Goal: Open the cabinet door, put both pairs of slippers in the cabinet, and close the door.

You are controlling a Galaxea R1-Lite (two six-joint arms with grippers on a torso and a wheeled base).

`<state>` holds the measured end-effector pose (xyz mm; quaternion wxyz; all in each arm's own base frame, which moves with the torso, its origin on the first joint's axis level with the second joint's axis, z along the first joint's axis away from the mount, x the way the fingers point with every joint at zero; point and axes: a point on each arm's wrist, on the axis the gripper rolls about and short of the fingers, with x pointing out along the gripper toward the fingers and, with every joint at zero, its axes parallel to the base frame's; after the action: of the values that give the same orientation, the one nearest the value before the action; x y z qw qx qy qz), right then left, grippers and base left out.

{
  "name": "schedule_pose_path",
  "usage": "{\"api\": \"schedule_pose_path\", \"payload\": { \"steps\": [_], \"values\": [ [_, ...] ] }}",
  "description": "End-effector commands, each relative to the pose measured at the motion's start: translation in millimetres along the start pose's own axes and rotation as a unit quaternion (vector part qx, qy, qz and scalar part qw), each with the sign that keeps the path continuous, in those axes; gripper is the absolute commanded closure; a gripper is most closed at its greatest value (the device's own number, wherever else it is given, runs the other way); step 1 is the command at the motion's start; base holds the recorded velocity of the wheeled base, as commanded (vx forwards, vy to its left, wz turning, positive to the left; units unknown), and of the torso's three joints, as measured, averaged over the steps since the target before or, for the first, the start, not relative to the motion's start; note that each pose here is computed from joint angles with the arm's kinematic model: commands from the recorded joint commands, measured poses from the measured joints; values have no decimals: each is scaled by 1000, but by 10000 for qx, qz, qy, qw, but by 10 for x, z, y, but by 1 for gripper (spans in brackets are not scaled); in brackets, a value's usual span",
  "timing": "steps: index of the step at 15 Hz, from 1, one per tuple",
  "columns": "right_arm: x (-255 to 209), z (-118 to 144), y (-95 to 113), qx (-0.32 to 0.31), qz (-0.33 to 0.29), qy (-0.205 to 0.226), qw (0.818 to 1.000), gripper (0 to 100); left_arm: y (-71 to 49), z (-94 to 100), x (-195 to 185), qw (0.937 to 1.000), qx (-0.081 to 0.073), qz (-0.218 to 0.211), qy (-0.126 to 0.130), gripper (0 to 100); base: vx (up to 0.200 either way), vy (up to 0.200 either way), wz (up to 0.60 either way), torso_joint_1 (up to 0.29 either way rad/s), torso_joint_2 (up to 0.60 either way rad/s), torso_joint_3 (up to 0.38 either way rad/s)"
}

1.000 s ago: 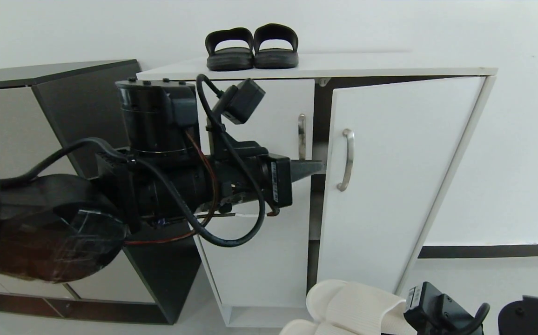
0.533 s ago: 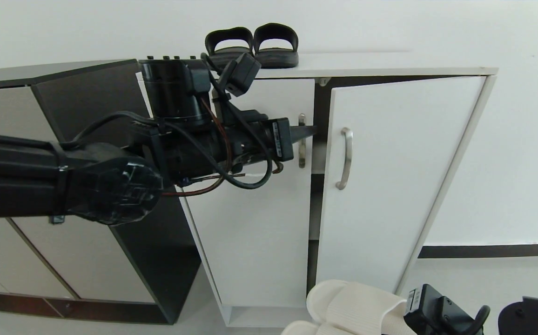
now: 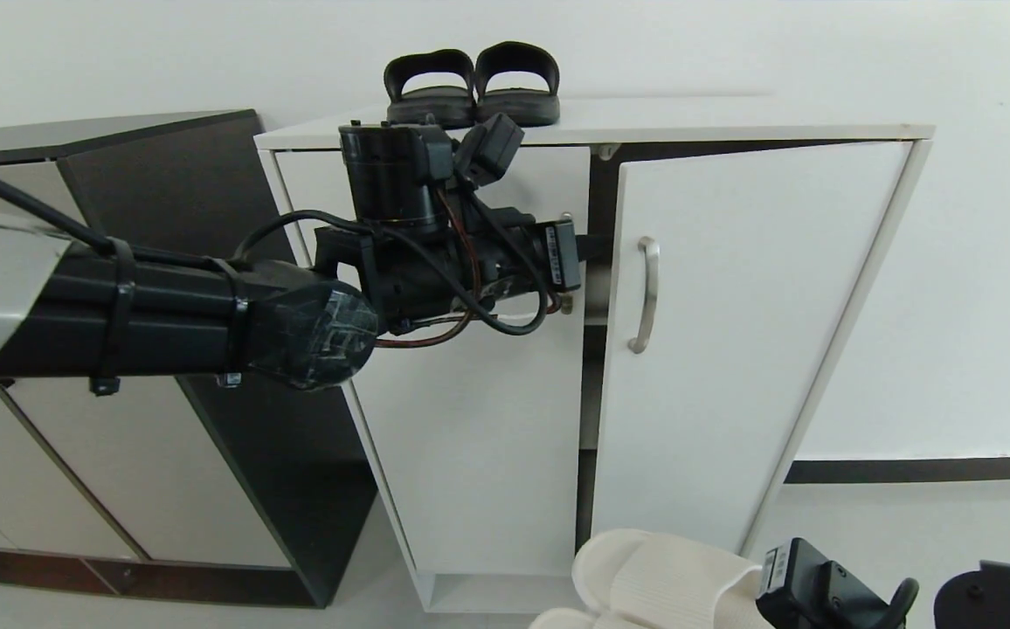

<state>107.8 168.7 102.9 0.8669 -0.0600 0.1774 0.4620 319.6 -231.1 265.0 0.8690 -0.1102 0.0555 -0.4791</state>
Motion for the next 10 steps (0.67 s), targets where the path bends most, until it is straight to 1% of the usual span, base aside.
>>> {"api": "schedule_pose_path", "payload": {
  "steps": [1, 2, 3, 4, 5, 6, 7, 8, 9, 10],
  "values": [
    [-6, -36, 31, -30, 75, 80, 9999, 100, -155, 5, 12, 10000, 21, 57, -63, 100, -200, 0, 0, 17, 2, 2],
    [-6, -37, 43, -41, 111, 83, 9999, 100, -343, -15, 27, 10000, 31, 6, -75, 100, -200, 0, 0, 12, -2, 2],
    [-1, -42, 46, -45, 117, 99, 9999, 100, -529, -26, 26, 9998, 51, -179, -59, 100, -200, 0, 0, -2, 2, 2],
    [-1, -47, 49, -48, 123, 107, 9999, 100, -673, -38, 6, 9994, 72, -345, -27, 100, -200, 0, 0, 2, 2, 7],
    [-9, -39, 58, -55, 147, 77, 9998, 100, -761, -25, -21, 9989, 101, -449, -33, 100, -200, 0, 0, 2, 2, 2],
    [-16, -39, 67, -64, 161, 71, 9998, 100, -774, -13, -41, 9989, 105, -460, -46, 100, -200, 0, 0, 2, -2, 2],
    [-14, -32, 67, -63, 155, 47, 9998, 100, -752, -3, -64, 9991, 113, -415, -57, 100, -200, 0, 0, -2, -7, 2],
    [-10, -24, 68, -63, 149, 31, 9999, 100, -699, -1, -90, 9993, 119, -337, -61, 100, 0, 0, 0, 0, 0, 0],
    [26, 18, 43, 2, 66, -36, 10000, 100, -578, 34, -212, 9996, 243, -66, -119, 100, 0, 0, 0, 0, 0, 0],
    [84, 103, -83, 135, -364, -188, 9991, 100, -539, 145, -481, 9983, 398, 315, -286, 100, 0, 0, 0, 0, 0, 0]
  ]
}}
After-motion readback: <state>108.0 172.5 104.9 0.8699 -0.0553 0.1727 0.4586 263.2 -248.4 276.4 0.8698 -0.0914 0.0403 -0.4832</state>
